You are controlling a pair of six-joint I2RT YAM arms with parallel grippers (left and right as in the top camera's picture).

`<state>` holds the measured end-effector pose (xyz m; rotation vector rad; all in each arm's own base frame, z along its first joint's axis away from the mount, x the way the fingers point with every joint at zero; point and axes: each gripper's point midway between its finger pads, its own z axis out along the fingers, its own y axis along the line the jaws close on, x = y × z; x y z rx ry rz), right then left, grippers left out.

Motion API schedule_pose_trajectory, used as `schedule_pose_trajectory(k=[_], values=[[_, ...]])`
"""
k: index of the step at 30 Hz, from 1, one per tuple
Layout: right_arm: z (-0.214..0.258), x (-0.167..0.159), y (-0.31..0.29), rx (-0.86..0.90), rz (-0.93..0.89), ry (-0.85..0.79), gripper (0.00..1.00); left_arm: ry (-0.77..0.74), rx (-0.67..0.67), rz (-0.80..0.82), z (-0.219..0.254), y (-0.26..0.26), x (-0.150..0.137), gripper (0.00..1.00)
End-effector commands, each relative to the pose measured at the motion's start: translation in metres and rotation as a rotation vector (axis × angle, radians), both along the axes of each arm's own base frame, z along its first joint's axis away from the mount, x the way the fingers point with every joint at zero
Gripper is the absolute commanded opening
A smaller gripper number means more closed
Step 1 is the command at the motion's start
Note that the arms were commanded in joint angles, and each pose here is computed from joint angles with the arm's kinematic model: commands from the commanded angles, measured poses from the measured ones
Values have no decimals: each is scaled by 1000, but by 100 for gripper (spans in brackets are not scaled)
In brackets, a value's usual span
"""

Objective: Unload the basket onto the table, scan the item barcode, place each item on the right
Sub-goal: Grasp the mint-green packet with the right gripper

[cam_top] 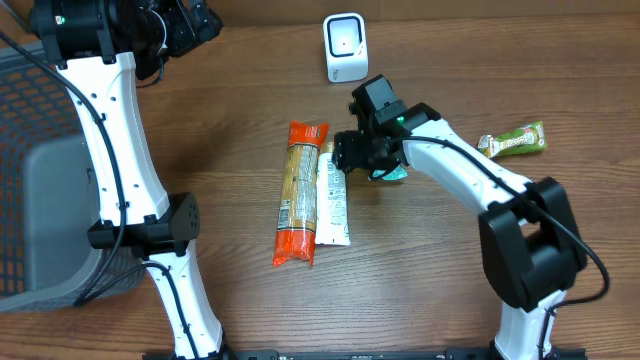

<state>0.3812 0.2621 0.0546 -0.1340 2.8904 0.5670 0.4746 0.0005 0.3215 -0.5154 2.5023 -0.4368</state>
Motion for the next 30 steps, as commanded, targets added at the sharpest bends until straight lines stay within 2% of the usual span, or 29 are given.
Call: schedule_pose_trajectory(k=[1, 4, 9, 13, 18, 20, 23, 26, 30], values=[[-17, -2, -9, -45, -17, 38, 71, -4, -9, -6, 3, -7, -1, 100], [-24, -9, -17, -87, -24, 69, 71, -4, -9, -6, 3, -7, -1, 100], [-32, -9, -71, -300, -93, 78, 72, -4, -9, -6, 3, -7, -1, 99], [-30, -6, -97, -324, -100, 108, 72, -4, -9, -6, 3, -7, -1, 100], [22, 11, -96, -146, -48, 57, 75, -4, -9, -7, 3, -7, -1, 100], [50, 22, -109, -94, -82, -9, 81, -4, -9, -6, 3, -7, -1, 100], [62, 33, -119, -7, -28, -57, 89, -4, -9, -6, 3, -7, -1, 100], [47, 55, -135, 95, 15, -88, 89, -4, -9, -7, 3, -7, -1, 100], [22, 67, -132, 204, 69, -84, 89, -4, -9, -6, 3, -7, -1, 100]])
